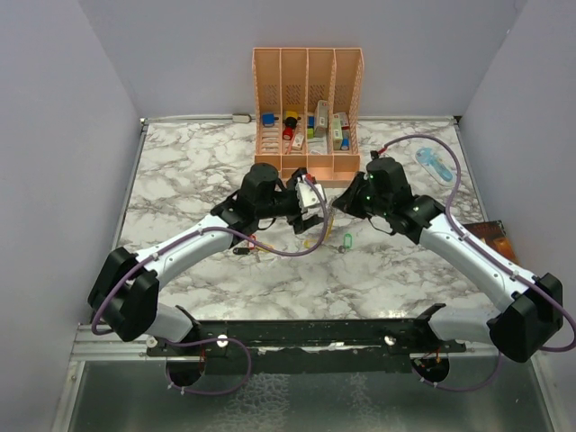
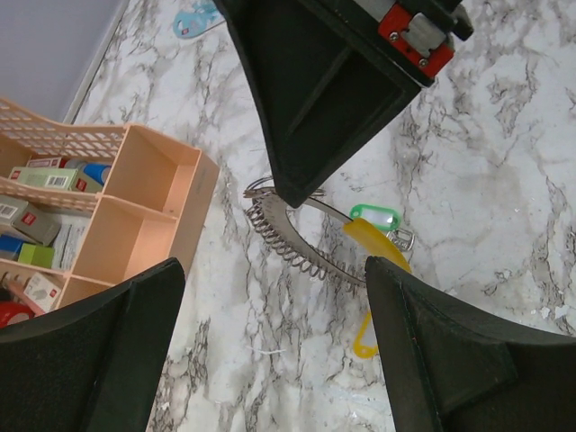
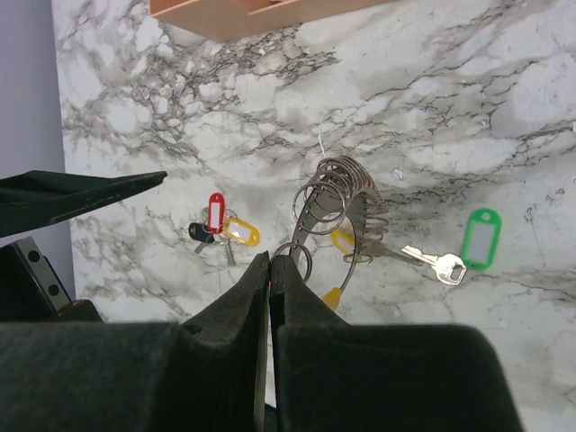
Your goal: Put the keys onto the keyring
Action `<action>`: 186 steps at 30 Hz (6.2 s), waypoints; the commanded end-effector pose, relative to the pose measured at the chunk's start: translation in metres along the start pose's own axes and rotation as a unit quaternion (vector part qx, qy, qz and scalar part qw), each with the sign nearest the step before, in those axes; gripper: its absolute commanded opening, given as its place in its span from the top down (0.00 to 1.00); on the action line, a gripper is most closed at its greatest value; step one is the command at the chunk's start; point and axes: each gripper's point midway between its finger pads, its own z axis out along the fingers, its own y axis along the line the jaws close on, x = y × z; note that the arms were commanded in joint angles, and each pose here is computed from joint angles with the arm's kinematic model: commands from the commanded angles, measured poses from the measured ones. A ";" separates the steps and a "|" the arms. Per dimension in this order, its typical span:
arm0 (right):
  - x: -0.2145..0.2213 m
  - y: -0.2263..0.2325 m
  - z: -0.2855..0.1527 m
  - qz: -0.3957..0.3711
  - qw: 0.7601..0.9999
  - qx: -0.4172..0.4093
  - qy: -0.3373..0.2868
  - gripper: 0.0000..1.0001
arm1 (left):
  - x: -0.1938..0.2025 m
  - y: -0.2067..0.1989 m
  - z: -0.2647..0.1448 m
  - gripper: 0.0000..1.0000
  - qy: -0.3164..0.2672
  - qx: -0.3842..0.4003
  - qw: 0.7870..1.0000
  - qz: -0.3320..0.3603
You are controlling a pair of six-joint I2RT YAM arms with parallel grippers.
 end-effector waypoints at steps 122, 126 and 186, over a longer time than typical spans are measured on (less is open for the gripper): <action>0.013 0.051 -0.041 0.010 0.990 -0.062 0.126 0.98 | -0.030 -0.046 -0.004 0.11 -0.028 0.043 0.998 -0.045; 0.014 0.050 -0.040 0.021 0.991 -0.056 0.118 0.98 | -0.030 -0.044 -0.001 0.11 -0.023 0.040 0.997 -0.062; 0.037 0.057 -0.056 -0.101 0.972 -0.103 0.188 0.98 | -0.025 -0.083 -0.029 0.45 -0.018 0.174 0.970 0.167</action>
